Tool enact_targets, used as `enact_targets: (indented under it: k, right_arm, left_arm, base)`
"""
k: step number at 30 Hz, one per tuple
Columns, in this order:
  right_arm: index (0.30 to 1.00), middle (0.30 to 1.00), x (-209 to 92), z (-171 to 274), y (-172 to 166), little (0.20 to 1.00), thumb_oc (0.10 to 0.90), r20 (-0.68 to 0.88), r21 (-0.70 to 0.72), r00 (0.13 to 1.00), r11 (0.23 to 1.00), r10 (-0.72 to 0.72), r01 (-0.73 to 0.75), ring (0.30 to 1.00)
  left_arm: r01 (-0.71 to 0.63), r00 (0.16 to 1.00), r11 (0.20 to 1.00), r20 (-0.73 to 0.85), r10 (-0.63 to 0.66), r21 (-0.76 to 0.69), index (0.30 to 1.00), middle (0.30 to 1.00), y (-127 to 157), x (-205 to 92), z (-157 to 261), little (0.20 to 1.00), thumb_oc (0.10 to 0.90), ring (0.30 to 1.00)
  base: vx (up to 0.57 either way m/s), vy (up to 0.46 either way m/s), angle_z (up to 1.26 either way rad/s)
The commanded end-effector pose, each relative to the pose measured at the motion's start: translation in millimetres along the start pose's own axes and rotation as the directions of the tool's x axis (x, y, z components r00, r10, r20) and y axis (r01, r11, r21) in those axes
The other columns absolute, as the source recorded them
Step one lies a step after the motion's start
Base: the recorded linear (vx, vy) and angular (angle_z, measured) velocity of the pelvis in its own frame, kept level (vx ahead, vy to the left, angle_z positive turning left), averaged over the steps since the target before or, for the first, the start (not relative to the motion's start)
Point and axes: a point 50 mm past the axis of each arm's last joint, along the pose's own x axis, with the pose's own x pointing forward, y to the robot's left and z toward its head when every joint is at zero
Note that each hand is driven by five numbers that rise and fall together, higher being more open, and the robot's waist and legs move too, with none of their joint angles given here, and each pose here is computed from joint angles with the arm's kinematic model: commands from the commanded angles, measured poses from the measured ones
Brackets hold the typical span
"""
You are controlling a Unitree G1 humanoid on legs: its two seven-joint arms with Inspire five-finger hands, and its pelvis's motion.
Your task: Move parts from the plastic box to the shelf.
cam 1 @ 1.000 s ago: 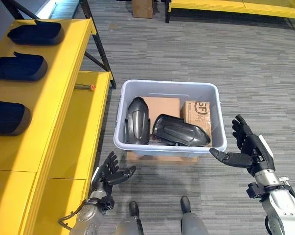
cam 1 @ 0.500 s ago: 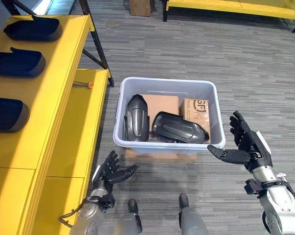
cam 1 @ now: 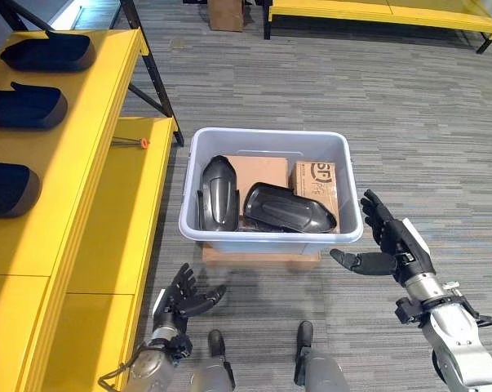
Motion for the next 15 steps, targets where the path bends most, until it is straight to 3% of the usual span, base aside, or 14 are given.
enact_targets:
  k: [1, 15]
  right_arm:
    - [1.0, 1.0, 18, 57, -15, 1.0, 0.9, 0.28, -0.061, 0.96, 0.997, -0.025, 0.044, 1.0]
    - [1.0, 1.0, 82, 104, 0, 1.0, 0.9, 0.361, -0.142, 0.931, 0.99, 0.057, -0.005, 1.0]
  left_arm:
    - [0.055, 0.977, 0.996, 0.204, -0.068, 0.068, 1.0, 1.0, 3, 2, 49, 1.0, 0.9, 1.0]
    - [0.139, 0.973, 0.982, 0.165, -0.159, 0.124, 1.0, 1.0, -9, 3, 49, 1.0, 0.9, 1.0]
  base:
    - [0.01, -0.139, -0.03]
    - [0.0, -0.032, -0.07]
